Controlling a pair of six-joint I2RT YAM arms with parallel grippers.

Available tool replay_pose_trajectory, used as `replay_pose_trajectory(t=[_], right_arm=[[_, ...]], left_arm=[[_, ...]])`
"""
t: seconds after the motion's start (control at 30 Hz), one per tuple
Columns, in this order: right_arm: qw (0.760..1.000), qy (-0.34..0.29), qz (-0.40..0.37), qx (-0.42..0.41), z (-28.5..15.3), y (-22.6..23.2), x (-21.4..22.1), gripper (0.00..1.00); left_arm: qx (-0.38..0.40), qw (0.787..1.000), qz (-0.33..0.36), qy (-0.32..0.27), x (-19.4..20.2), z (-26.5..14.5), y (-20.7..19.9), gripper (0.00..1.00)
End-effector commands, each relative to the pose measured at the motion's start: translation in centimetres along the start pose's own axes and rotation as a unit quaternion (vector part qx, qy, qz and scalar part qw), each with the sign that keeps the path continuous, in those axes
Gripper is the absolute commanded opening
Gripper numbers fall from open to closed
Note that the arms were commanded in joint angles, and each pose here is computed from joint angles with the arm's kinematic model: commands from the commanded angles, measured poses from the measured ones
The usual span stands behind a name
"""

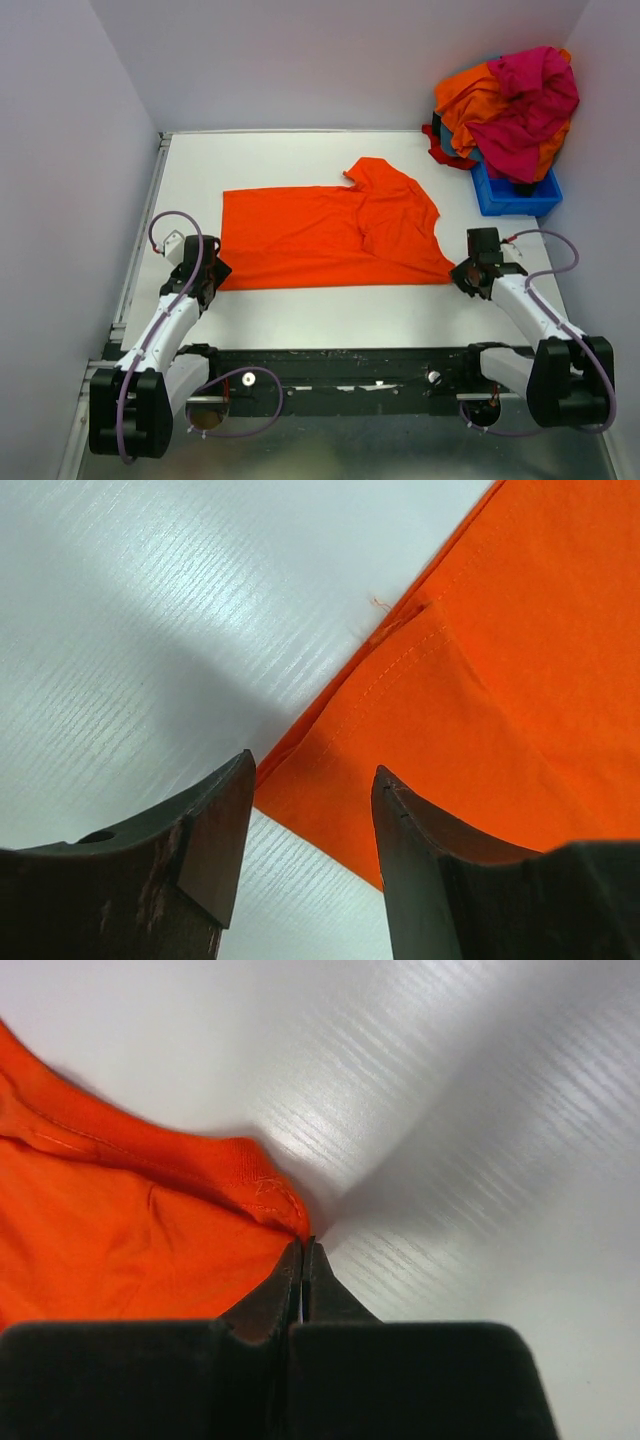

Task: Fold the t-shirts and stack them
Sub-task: Fold the flattened tshirt in 1/3 of the way

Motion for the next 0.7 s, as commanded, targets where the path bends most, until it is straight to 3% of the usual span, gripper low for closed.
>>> replay_pose_trajectory(t=[0.0,0.4,0.47,0.53,0.67], right_arm=[[0.998,-0.041,0.022,0.03,-1.0,-1.9,-1.3,0.01],[0.996,-0.053,0.043,0.055,-2.1,-4.3,-1.9,0.02],[0.997,-0.059,0.027,0.042,-2.6,-4.0,-2.3,0.21],[0.996,-0.082,0.003,0.019,-3.4,-3.1,-3.7,0.54],[0.986,-0.131,-0.072,-0.077,-5.7,0.8,-7.0,0.58]], left_arm=[[-0.007,1.0,-0.005,0.001,-0.2,-0.2,-0.1,0.61],[0.001,1.0,-0.006,0.02,0.6,-0.5,0.1,0.57],[0.013,1.0,-0.004,0.014,0.1,-0.8,-0.5,0.57],[0.03,1.0,0.002,0.009,-0.5,-1.0,-1.4,0.57],[0.098,0.995,0.021,-0.019,-2.4,-1.7,-4.7,0.58]])
Point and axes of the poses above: each gripper's point midway between its finger pads, its own z axis out along the fingers, its own y axis along the line the jaws close on, x = y × z, the point moved 4 cm from there along -z, back along the fingers, and after that the axes turned 4 degrees about -z, right-handed, at the moved point
